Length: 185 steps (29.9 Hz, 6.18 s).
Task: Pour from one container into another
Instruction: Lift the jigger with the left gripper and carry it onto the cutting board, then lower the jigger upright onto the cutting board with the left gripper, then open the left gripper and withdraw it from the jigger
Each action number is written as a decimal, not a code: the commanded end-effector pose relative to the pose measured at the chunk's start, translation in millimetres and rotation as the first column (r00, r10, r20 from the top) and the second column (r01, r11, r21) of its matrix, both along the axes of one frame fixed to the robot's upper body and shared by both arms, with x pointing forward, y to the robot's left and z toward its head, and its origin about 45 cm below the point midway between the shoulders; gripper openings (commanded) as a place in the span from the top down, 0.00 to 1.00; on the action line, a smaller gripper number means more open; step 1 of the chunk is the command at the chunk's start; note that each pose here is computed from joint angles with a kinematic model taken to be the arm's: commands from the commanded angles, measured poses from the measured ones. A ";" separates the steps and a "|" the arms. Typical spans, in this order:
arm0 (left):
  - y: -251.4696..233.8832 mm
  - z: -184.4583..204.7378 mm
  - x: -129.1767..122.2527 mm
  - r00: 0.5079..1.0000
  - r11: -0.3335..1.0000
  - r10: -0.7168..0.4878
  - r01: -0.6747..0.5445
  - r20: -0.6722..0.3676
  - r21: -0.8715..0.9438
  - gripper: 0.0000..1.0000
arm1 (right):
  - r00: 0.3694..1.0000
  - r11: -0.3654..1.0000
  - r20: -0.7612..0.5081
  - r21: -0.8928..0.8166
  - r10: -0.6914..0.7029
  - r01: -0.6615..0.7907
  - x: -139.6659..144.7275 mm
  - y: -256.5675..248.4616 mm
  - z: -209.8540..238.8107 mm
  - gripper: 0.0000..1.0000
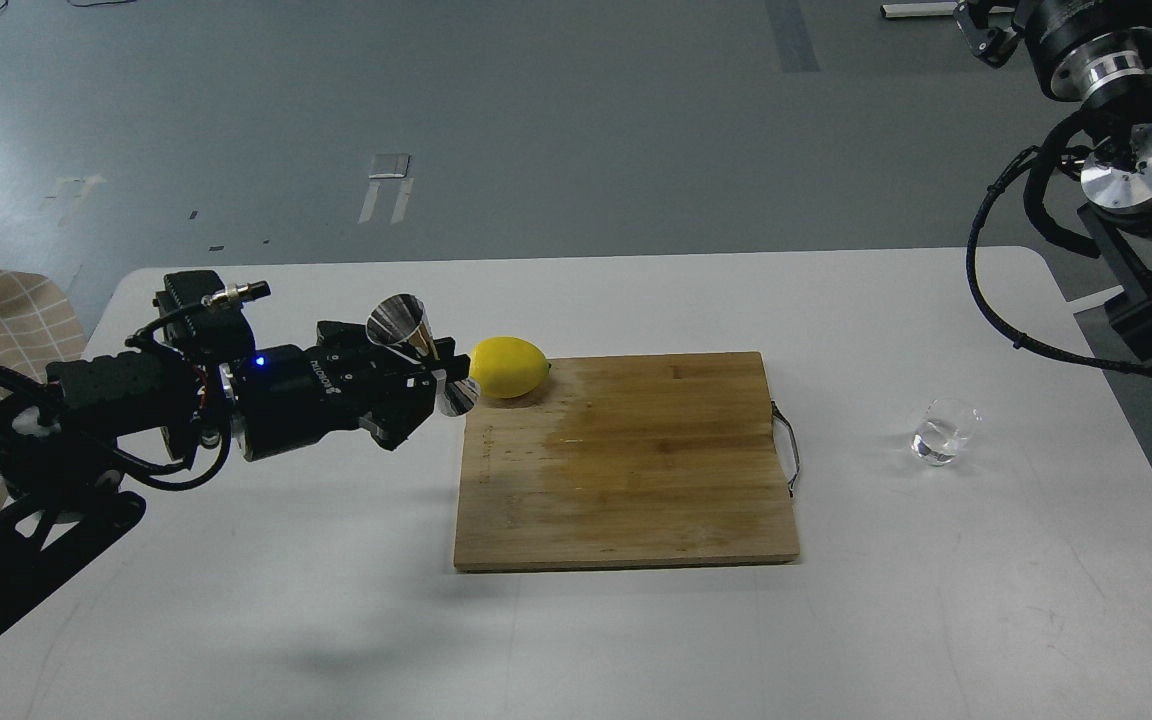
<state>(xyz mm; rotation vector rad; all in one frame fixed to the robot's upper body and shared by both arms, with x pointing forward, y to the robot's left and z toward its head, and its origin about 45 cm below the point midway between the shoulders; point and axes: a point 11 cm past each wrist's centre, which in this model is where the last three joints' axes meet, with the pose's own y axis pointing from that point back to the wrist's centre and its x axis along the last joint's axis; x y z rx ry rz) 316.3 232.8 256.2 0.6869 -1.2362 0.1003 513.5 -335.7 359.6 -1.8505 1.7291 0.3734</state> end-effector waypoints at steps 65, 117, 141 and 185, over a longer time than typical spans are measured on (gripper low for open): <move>-146.0 -91.4 46.9 0.986 0.984 -0.167 0.167 -0.018 0.057 1.00 | 1.000 1.000 0.005 0.002 0.010 -0.010 -1.2 3.1 -2.1 0.00; -98.8 -132.0 48.5 0.998 0.996 -0.044 0.047 -0.041 0.078 1.00 | 1.000 1.000 0.001 0.005 0.009 -0.009 -2.0 3.3 -6.1 0.00; -99.0 -129.1 49.1 0.998 0.996 -0.045 0.048 -0.035 0.071 0.82 | 1.000 1.000 0.005 0.004 0.007 -0.007 -2.0 2.0 -4.4 0.00; -59.9 -132.8 35.1 0.999 0.996 -0.021 0.025 -0.041 0.090 0.03 | 1.000 1.000 0.006 -0.001 0.004 -0.004 -3.3 -2.2 -4.6 0.00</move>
